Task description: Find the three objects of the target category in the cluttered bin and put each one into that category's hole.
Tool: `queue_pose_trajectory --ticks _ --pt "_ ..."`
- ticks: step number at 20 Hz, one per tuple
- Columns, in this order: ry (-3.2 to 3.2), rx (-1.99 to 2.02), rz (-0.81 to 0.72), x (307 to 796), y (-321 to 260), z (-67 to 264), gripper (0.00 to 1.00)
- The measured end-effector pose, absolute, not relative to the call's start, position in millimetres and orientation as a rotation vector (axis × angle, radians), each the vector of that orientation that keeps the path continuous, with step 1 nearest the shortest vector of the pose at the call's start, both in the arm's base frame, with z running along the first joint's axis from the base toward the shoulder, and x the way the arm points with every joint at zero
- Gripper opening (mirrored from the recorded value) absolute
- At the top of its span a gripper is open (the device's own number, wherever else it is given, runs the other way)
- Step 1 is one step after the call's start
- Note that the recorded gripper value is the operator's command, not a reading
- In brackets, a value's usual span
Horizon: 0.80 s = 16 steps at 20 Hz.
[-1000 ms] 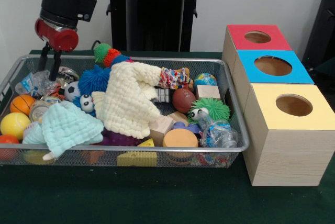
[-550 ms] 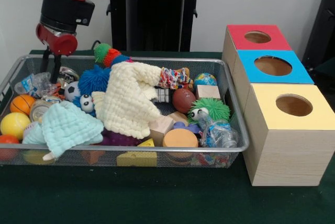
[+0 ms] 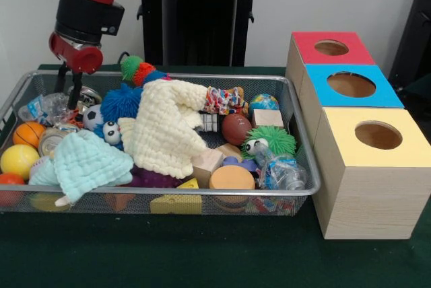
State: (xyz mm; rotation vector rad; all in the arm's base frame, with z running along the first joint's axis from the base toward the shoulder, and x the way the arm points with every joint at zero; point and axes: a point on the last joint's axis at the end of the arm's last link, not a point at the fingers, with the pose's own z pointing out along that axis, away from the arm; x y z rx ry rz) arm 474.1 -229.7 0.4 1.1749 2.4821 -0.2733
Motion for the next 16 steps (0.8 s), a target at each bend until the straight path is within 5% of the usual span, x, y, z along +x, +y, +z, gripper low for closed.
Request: queue_pose_trajectory --ticks 1,16 --pt "2.461 1.128 -0.281 477 -229 2 0.00" --pt "2.361 0.946 -0.297 491 -211 -1 0.00"
